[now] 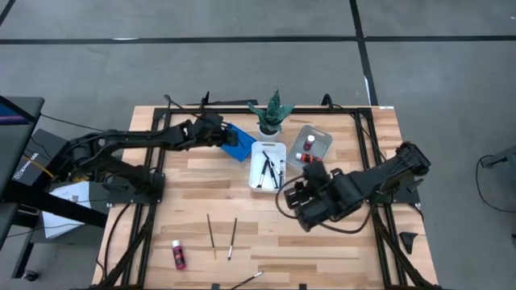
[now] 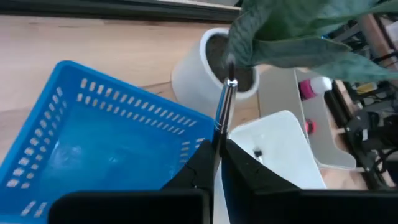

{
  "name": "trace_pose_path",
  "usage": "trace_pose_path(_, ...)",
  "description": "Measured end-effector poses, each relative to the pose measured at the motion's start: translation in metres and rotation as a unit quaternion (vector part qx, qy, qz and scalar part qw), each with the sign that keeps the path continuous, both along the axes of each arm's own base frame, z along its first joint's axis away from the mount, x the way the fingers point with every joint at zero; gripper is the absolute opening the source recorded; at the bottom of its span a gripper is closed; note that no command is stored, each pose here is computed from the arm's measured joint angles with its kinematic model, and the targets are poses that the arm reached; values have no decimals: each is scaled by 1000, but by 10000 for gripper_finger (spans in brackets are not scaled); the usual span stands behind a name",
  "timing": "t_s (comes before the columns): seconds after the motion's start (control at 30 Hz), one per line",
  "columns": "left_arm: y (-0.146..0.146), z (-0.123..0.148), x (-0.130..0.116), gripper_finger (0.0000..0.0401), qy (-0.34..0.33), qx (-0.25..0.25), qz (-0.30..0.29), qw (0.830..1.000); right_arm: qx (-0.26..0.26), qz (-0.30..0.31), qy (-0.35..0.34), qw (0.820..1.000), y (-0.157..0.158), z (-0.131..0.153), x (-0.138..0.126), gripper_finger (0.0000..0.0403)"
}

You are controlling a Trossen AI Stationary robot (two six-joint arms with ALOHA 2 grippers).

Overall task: Pick & Place Paint Supplies
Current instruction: Put the small black paint brush into the blue bin

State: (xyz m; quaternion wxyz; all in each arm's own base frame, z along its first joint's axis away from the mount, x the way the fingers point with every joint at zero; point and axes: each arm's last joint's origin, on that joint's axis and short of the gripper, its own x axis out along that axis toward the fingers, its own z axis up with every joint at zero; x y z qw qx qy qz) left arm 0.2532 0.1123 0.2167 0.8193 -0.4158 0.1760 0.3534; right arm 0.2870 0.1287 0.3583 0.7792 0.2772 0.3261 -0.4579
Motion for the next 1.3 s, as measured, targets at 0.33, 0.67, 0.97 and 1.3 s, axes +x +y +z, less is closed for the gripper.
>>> trace_pose_path(0.33,7,-17,6,4,25,-15,2,1000,5,-17,-22,1000,-12,4,-36,171)
trace_pose_path(0.67,12,-30,13,5,29,-18,4,999,4,-32,-33,999,-17,1,-45,170)
trace_pose_path(0.97,12,-33,13,6,35,-24,0,999,1,-32,-31,999,-17,0,-44,170)
trace_pose_path(1.3,12,-33,13,85,32,-29,18,999,1,-32,-31,999,-17,0,-44,170)
